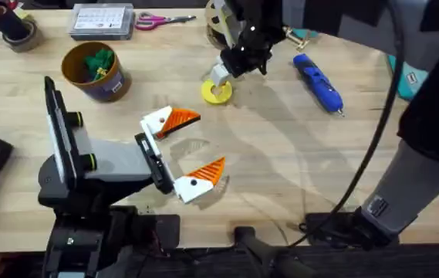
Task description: Pick up the gripper from the table and insert it into the empty holder that is missing its gripper. Then pick up a screw, insert it into the mounting hole, and use the screwdriver to tighten it. Finally, clean up the table by picking up the vegetable and placing it into the bucket.
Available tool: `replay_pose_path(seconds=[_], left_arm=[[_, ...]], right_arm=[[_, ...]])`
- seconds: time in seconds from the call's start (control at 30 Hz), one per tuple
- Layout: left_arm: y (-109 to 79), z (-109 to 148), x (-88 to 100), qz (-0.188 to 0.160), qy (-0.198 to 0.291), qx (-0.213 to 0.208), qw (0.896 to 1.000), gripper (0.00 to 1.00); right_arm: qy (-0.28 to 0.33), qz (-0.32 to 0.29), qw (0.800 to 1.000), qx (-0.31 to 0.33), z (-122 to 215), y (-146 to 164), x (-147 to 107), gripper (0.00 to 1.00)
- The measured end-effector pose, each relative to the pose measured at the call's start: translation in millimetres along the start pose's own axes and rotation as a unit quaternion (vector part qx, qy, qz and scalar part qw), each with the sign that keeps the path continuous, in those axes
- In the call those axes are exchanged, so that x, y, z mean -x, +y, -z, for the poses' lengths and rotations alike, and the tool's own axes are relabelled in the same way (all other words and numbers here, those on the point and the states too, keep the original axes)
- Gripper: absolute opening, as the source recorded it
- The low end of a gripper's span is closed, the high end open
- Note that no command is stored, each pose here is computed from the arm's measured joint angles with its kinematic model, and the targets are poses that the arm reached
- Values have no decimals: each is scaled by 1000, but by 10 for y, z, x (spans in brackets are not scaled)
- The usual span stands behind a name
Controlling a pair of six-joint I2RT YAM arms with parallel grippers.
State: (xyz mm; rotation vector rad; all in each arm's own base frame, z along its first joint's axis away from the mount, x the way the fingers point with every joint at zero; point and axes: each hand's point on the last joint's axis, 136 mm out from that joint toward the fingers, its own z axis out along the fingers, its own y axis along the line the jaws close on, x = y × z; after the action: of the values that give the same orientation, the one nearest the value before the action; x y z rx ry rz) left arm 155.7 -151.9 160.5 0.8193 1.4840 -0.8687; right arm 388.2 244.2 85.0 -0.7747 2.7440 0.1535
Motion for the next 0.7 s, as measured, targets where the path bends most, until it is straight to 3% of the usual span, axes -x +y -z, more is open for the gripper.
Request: replay_pose_path(seconds=[0.4,0.5,0.7], left_arm=[[0,0,0,0,0,0,1000,985],[0,0,-1,0,0,0,1000,986],[0,0,0,0,0,0,1000,985]], right_arm=[[-11,17,1000,3,-142,130,80,576],[-9,18,1000,4,-204,133,83,468],[-16,18,1000,2,-246,128,124,422]])
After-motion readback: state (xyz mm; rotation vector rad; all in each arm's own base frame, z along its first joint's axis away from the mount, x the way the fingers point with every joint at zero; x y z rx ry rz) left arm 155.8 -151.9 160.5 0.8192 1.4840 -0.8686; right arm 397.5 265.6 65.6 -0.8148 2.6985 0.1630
